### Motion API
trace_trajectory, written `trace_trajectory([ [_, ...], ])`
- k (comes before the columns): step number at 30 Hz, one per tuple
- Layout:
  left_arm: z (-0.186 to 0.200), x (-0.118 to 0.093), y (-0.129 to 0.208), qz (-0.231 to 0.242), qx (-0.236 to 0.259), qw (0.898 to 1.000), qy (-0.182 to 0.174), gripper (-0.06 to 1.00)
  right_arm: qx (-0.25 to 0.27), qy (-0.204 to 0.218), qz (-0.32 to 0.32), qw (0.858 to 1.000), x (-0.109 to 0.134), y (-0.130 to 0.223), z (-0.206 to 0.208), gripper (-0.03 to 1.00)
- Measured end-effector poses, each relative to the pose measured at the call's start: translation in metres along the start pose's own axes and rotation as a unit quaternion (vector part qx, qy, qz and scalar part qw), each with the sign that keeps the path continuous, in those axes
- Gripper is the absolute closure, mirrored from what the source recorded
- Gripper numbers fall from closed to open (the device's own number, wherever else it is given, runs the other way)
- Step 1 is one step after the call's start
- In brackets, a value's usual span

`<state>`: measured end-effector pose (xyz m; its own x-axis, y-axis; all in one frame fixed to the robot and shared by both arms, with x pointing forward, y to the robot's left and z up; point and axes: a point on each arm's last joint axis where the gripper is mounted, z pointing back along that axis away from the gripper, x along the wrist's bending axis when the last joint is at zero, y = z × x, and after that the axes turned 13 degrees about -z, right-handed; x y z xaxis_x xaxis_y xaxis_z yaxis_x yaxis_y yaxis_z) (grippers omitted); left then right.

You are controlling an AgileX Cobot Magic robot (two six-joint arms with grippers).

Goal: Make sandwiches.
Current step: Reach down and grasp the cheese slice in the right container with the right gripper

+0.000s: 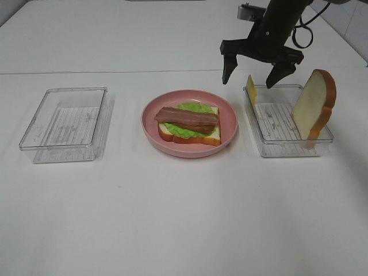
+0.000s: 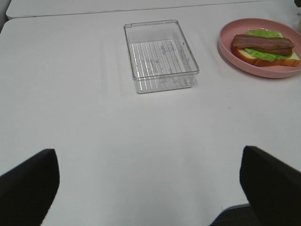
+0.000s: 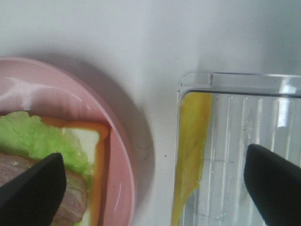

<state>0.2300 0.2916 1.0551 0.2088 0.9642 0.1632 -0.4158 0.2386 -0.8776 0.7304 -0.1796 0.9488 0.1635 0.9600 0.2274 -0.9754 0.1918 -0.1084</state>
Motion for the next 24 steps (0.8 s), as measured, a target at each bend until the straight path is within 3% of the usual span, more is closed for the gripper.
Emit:
trace_trajectory([
  [7,0.0,0.0,0.0,0.0,0.0,1.0,0.0,-0.04,0.017,0.004,-0.004,1.0,-0.0029,0.0008,-0.0174,0.02],
  [10,0.0,0.0,0.0,0.0,0.0,1.0,0.0,-0.04,0.017,0.004,-0.004,1.0,-0.0029,0.0008,-0.0174,0.1],
  [15,0.0,0.0,0.0,0.0,0.0,1.0,0.0,-0.04,0.017,0.004,-0.004,1.0,-0.0029,0.0008,-0.0174,0.34],
  [24,0.0,0.0,0.0,0.0,0.0,1.0,0.0,-0.04,0.017,0.004,-0.004,1.0,-0.0029,0.0008,-0.0174,0.41],
])
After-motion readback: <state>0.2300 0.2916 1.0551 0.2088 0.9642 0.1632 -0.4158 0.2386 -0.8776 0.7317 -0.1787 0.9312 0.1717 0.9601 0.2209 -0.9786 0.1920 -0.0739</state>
